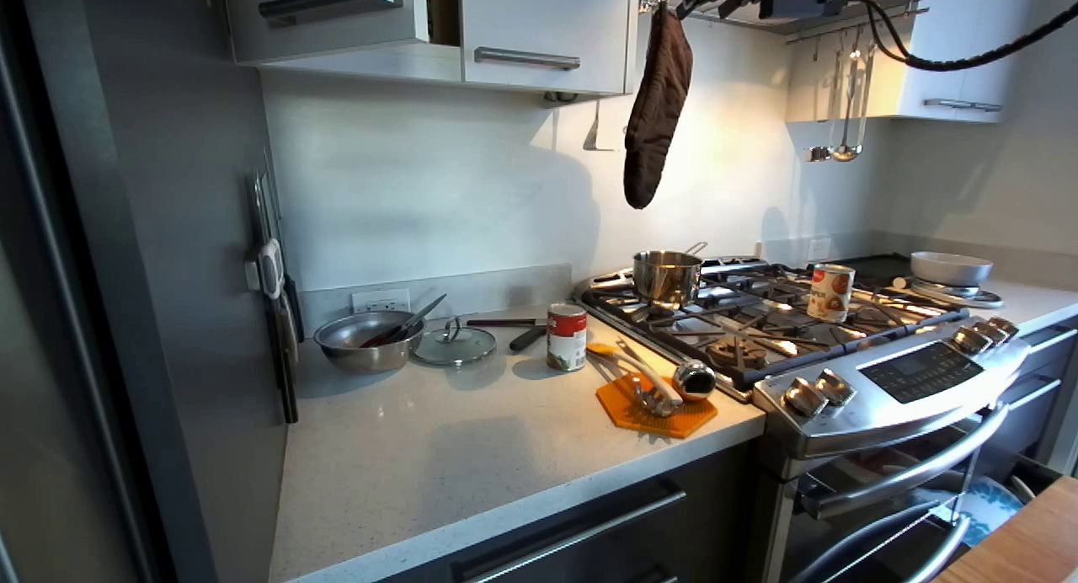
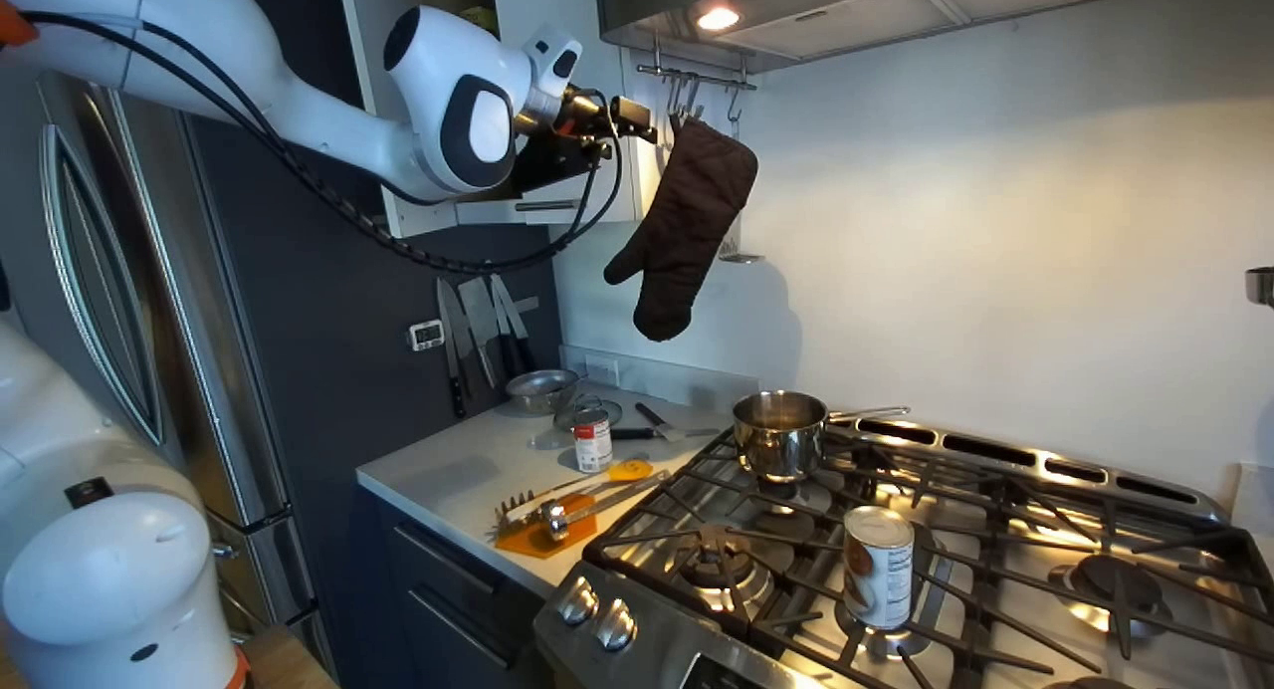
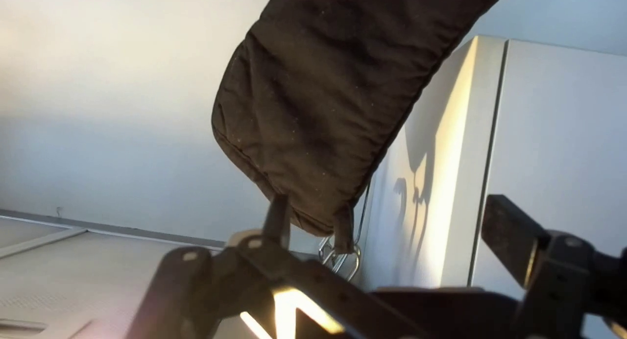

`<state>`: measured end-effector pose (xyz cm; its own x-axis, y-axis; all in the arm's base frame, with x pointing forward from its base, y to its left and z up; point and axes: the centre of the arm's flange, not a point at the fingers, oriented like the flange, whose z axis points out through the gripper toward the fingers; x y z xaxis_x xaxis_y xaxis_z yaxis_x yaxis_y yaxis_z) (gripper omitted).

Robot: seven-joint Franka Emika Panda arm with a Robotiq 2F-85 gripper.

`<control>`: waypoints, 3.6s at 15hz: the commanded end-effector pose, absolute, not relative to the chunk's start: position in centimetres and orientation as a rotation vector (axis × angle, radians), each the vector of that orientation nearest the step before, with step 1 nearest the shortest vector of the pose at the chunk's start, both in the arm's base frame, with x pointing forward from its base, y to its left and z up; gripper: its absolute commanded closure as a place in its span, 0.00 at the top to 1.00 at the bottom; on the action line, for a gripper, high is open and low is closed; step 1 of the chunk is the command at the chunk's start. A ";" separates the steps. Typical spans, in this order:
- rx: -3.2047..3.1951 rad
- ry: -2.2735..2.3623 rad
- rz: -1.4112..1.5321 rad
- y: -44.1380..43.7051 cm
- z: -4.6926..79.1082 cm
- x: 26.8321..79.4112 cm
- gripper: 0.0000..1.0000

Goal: Put the brown oven mitt on the left side of the counter.

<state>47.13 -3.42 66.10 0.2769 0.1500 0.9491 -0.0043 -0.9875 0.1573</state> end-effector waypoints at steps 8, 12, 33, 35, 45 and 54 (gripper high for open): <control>2.262 0.143 1.967 -4.1 64.9 52.7 0.97; 2.194 0.172 2.026 -4.0 64.2 54.5 0.86; 2.077 0.192 2.063 -4.5 63.5 56.8 0.04; 2.064 0.179 2.053 -4.8 63.7 56.5 0.04; 2.020 0.100 2.066 -5.5 65.2 55.1 0.04; 1.964 0.038 2.075 -4.8 66.5 53.7 0.04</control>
